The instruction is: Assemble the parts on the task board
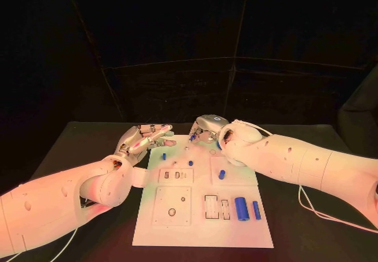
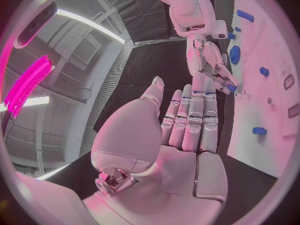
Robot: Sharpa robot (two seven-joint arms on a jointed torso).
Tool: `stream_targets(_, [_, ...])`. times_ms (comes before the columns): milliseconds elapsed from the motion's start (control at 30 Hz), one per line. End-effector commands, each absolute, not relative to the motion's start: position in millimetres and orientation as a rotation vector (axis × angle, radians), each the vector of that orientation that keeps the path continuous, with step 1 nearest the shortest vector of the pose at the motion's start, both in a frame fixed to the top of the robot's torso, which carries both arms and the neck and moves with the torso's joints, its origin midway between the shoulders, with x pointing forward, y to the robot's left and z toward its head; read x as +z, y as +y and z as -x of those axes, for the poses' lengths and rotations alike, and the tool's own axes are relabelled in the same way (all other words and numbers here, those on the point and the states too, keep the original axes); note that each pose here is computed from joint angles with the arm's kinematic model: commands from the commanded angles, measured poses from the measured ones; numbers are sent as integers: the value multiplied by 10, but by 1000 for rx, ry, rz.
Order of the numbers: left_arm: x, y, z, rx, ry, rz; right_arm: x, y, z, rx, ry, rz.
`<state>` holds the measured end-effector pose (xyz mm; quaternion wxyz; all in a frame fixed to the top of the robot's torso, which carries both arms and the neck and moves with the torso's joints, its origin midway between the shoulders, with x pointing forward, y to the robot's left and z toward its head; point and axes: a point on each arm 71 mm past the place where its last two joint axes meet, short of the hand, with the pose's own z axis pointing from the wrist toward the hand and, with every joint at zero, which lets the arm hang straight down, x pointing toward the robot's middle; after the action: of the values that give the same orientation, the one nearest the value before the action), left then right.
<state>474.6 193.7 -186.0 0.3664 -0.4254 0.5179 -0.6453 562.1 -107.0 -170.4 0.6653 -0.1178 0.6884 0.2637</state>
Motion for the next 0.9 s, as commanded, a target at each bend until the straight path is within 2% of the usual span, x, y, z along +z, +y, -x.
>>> stream_targets(33, [-1840, 1916, -4743, -1679, 1336, 1080, -1685, -1043, -5635, 595, 1547, 260])
stream_targets(900, [-1841, 1892, -4744, -1687, 1349, 1082, -1740, -924, -5691, 560, 1600, 265])
